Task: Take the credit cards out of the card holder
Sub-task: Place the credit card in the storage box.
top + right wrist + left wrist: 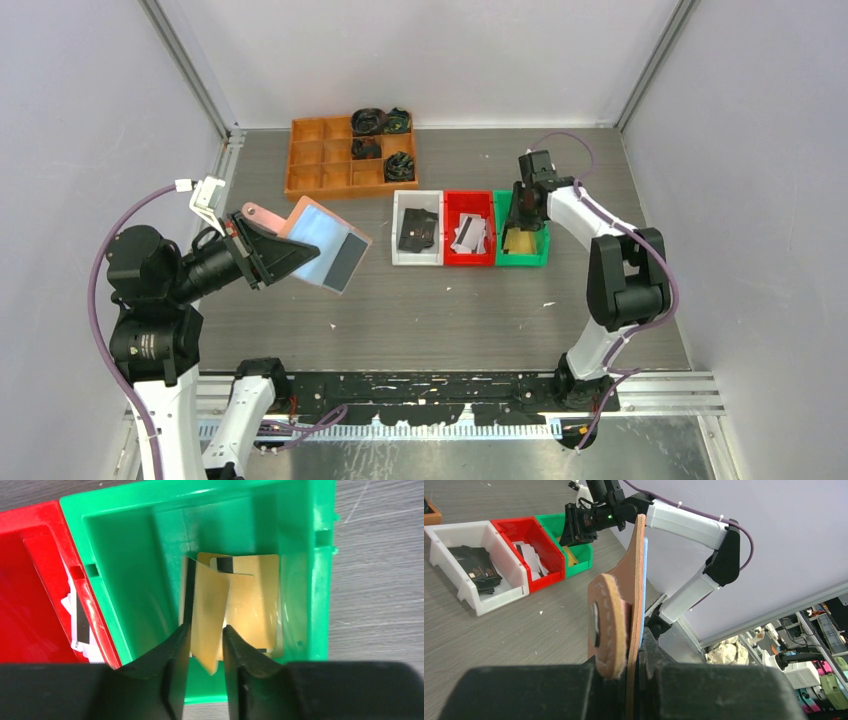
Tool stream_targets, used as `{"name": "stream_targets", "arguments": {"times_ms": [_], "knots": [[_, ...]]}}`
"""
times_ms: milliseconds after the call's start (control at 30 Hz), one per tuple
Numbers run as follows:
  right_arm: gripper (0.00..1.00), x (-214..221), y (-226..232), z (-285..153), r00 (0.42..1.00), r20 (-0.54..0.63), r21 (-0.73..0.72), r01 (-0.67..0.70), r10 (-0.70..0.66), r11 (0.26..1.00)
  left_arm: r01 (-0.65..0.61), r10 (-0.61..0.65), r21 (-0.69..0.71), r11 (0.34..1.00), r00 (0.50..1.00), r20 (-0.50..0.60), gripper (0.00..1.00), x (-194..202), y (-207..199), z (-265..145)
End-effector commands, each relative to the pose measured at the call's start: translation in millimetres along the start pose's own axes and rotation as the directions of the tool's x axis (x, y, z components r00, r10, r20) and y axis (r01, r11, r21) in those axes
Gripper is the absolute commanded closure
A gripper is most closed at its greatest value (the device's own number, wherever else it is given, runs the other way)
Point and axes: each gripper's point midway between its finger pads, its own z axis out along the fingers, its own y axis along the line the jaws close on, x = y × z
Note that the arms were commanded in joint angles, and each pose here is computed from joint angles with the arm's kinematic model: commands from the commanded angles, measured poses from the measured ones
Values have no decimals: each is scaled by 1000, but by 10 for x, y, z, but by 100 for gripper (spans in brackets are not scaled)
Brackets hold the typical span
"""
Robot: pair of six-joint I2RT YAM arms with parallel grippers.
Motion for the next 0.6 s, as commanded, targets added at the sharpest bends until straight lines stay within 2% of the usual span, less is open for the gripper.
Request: {"name": "stream_targets", "arguments": {"times_ms": [0, 100, 200, 300, 333, 400, 433, 500, 567], "knots": [[58, -320, -57, -410, 987, 155, 29, -40, 35, 999, -52, 51, 44, 998, 999, 18, 100, -108, -134, -5], [54, -442, -93, -634, 978, 206, 45, -51, 41, 998, -52, 51, 48, 997, 999, 19, 100, -118, -150, -6], [51, -602, -4, -934, 958, 281, -12, -57, 58, 998, -49, 49, 47, 998, 999, 18, 100, -123, -140, 0], [47, -750, 321, -1369, 935, 340, -193, -34, 99, 981, -45, 44, 50, 998, 999, 15, 100, -116, -136, 4], [41, -763, 571, -1584, 932, 345, -325, 10, 108, 946, -41, 41, 54, 998, 999, 10, 100, -107, -129, 8], [24, -761, 1034, -2102, 925, 362, -559, 115, 117, 821, -32, 33, 67, 997, 999, -8, 100, -76, -117, 17], [19, -723, 1253, -2401, 921, 375, -656, 181, 109, 732, -28, 30, 77, 997, 999, -20, 100, -53, -117, 18], [13, -583, 1629, -3024, 903, 421, -784, 316, 85, 534, -17, 22, 104, 994, 999, -49, 100, 11, -127, 14], [9, -310, 1951, -3610, 867, 495, -829, 455, 48, 325, -8, 18, 132, 991, 997, -75, 100, 76, -147, 2]]}}
